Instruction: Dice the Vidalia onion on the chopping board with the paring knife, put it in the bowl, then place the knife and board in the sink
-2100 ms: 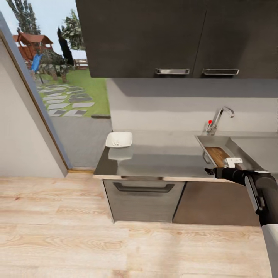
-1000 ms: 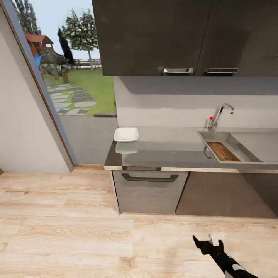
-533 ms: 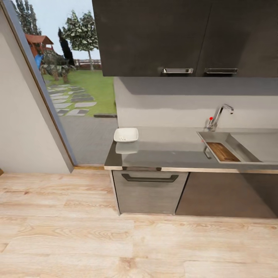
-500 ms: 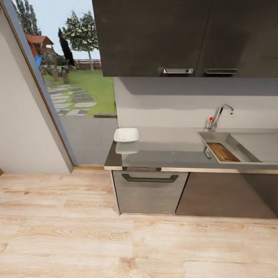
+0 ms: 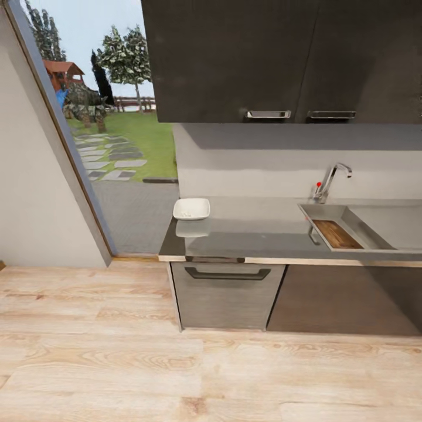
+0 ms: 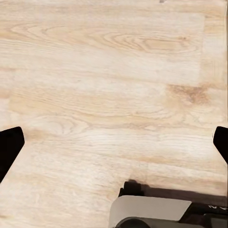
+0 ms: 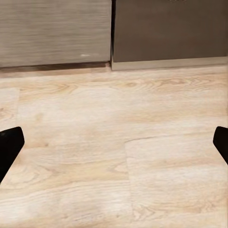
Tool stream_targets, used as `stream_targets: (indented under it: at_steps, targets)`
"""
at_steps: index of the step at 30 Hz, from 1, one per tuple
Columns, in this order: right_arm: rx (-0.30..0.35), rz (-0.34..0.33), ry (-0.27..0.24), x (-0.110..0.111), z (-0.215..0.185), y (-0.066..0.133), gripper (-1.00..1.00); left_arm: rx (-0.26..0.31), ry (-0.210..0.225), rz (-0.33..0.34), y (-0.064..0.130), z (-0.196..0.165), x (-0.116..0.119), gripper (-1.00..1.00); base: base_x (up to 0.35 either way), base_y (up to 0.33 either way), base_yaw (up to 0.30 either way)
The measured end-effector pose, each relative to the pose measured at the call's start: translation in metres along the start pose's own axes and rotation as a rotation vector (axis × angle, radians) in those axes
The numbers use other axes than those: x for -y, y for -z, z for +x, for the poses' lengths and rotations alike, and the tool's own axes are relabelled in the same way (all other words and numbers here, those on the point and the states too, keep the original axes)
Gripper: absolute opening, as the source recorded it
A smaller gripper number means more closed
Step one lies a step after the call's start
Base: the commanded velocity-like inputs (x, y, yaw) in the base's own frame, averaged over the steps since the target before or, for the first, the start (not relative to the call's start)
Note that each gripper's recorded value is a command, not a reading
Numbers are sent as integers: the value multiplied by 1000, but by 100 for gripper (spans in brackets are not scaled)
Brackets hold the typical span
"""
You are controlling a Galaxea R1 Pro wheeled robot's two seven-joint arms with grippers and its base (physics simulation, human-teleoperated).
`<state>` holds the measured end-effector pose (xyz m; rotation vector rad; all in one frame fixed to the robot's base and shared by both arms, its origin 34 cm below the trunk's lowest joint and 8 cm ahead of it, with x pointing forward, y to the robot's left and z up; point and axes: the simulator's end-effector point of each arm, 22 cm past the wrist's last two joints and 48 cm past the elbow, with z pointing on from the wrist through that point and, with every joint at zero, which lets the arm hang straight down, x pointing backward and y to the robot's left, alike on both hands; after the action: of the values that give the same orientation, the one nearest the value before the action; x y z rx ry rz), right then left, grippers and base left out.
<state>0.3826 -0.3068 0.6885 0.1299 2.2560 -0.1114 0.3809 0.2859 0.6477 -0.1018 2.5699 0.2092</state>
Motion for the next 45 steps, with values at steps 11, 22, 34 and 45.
stream_targets:
  at_steps: [11, 22, 34, 45]
  targets:
    - [19, 0, -1, 1, -8, -1, 100, 54, 11, -5, 4, -9, -2, 100, 0, 0, 0]
    - [36, -1, -3, 0, -15, -2, 100, 69, 15, -3, 5, -16, 0, 100, 0, 0, 0]
    - [55, -2, -6, 0, -23, -3, 100, 88, 18, -2, 6, -25, 0, 100, 0, 0, 0]
    - [73, -3, -8, -1, -30, -4, 100, 103, 21, -1, 7, -32, 0, 100, 0, 0, 0]
